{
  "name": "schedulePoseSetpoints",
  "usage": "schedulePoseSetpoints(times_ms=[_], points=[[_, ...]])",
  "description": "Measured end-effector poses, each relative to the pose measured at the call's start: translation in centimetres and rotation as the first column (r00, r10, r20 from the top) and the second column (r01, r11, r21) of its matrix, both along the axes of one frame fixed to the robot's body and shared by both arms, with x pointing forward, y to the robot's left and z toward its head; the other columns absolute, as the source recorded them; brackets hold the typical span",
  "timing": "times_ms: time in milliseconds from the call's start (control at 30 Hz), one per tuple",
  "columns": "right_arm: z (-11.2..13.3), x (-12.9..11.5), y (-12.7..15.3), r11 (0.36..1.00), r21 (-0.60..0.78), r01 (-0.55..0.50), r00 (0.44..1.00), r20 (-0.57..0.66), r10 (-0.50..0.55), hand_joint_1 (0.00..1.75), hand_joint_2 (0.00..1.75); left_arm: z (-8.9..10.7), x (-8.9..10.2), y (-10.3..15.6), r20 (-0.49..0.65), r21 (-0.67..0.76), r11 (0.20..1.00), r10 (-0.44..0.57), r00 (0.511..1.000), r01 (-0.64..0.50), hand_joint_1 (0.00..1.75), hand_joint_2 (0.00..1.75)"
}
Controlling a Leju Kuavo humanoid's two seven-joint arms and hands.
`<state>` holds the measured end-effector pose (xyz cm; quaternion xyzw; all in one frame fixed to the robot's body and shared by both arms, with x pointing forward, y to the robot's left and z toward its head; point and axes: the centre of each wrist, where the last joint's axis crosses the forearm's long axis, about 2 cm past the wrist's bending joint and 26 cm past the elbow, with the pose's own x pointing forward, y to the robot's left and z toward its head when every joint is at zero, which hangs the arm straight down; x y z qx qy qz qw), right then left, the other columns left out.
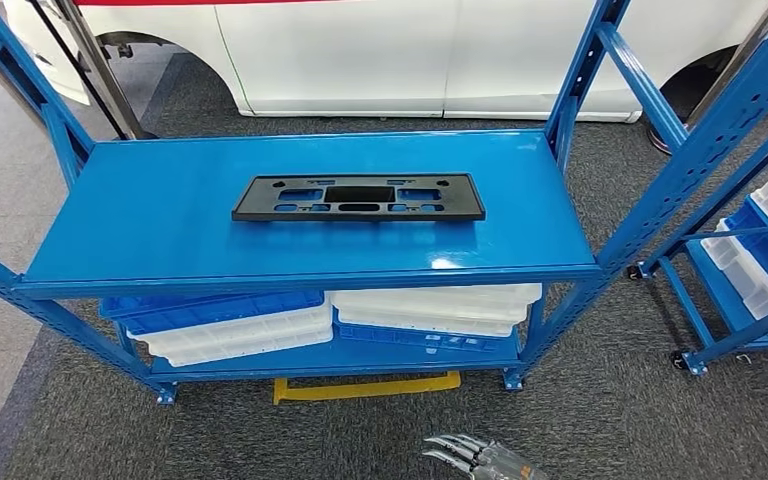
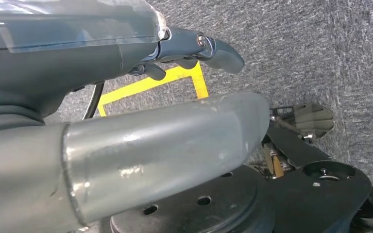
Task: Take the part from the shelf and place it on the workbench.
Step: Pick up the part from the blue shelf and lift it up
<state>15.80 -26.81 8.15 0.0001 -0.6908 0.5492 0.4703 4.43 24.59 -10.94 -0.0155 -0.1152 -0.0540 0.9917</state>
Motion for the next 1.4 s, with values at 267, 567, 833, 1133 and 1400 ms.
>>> schedulePoseSetpoints(times_ms=[267,567,833,1133,1400], points=[[13.6,14.7,1.1,0.947,0.302,0.112,0.913,0.344,-0.218,0.00,0.00,0.1,0.6,-0.2,0.000,-0.012,1.000,-0.012,1.000,0.012,0.00,0.00],[19.5,17.5,2.7,0.928,0.371,0.033,0.855,0.471,-0.218,0.00,0.00,0.0,0.2,-0.2,-0.012,-0.015,1.000,-0.009,1.000,0.009,0.00,0.00],[20.1,17.2,3.1,0.921,0.390,0.009,0.847,0.487,-0.215,0.00,0.00,0.0,0.2,-0.3,-0.013,-0.013,1.000,-0.010,1.000,0.010,0.00,0.00],[20.1,17.0,3.2,0.924,0.382,0.000,0.848,0.490,-0.203,0.00,0.00,0.0,0.2,-0.3,-0.016,-0.011,1.000,-0.020,1.000,0.020,0.00,0.00],[19.7,16.8,3.3,0.928,0.374,0.000,0.854,0.483,-0.195,0.00,0.00,0.0,0.2,-0.3,-0.017,-0.010,1.000,-0.026,1.000,0.026,0.00,0.00]])
